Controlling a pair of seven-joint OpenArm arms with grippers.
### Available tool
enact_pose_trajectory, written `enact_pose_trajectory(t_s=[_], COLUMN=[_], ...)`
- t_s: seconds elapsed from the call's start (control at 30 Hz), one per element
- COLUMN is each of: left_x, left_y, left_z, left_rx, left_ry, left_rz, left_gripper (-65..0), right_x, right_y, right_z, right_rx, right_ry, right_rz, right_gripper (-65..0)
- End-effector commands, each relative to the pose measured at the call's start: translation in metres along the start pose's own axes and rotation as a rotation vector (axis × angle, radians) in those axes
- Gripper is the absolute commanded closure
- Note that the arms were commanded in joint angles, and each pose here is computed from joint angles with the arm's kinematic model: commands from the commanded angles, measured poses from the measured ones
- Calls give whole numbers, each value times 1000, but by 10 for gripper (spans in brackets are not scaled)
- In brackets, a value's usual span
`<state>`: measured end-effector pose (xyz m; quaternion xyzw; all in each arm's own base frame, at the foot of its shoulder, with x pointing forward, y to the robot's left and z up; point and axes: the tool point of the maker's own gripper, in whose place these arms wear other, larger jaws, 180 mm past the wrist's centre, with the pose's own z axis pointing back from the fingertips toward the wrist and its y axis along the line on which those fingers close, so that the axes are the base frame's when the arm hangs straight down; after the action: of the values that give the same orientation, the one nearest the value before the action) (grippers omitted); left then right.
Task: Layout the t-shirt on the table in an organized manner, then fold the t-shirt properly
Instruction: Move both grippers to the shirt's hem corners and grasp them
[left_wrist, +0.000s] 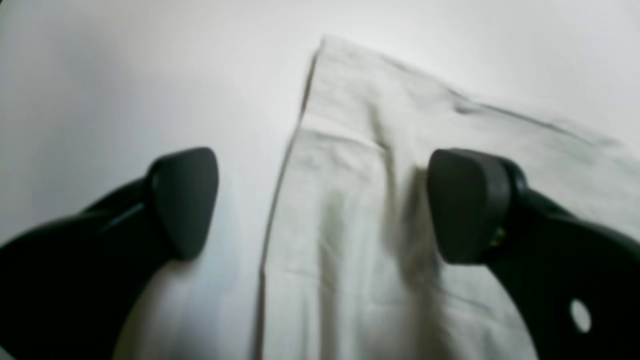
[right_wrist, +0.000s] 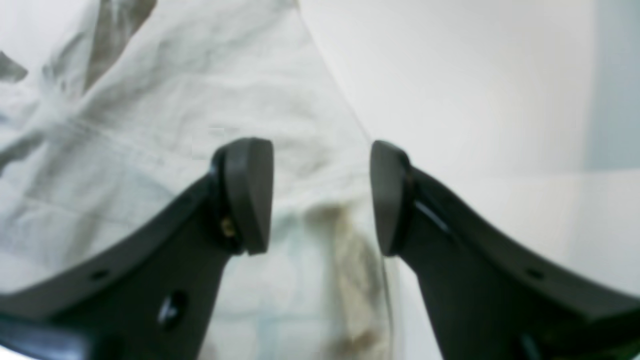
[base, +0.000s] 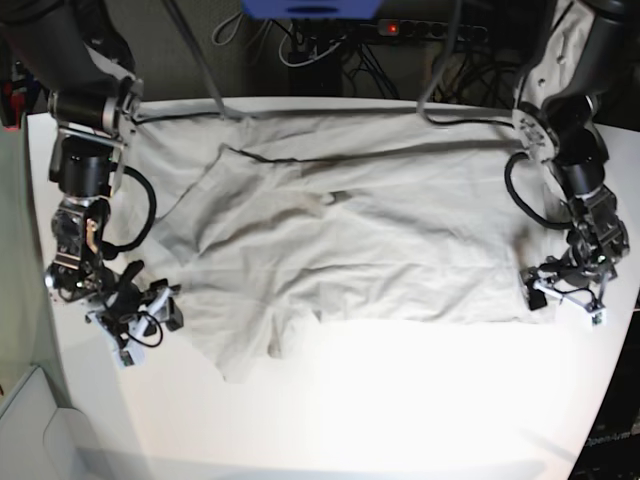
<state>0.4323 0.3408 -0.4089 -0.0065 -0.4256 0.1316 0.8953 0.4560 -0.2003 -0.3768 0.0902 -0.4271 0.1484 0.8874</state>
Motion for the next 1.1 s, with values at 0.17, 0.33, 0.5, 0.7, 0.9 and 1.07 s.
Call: enact_pose_trajectory(t_s=[0.17, 0.33, 0.5, 0.7, 0.9, 1.07], left_x=[22, 20, 19, 15, 14, -3], left_y=[-8, -9, -9, -16, -18, -30], left_z=[-3, -4, -4, -5, -6, -12], left_rx=[-27, -31, -30, -41, -44, -72], left_ry=[-63, -61, -58, -53, -51, -8], left_rz=[17, 20, 18, 22, 24, 44], left_gripper=[-650, -650, -650, -650, -650, -650], right_x=[21, 19, 10, -6, -7, -6], right_y=[-9, -14, -22, -27, -25, -17], right_z=[6, 8, 10, 3, 2, -2], right_rx=[-14, -25, -33, -17, -13, 2], right_ry=[-65, -60, -44, -75, -74, -78], right_rz=[9, 13, 4, -62, -61, -63], right_gripper=[-322, -322, -322, -323, -323, -323])
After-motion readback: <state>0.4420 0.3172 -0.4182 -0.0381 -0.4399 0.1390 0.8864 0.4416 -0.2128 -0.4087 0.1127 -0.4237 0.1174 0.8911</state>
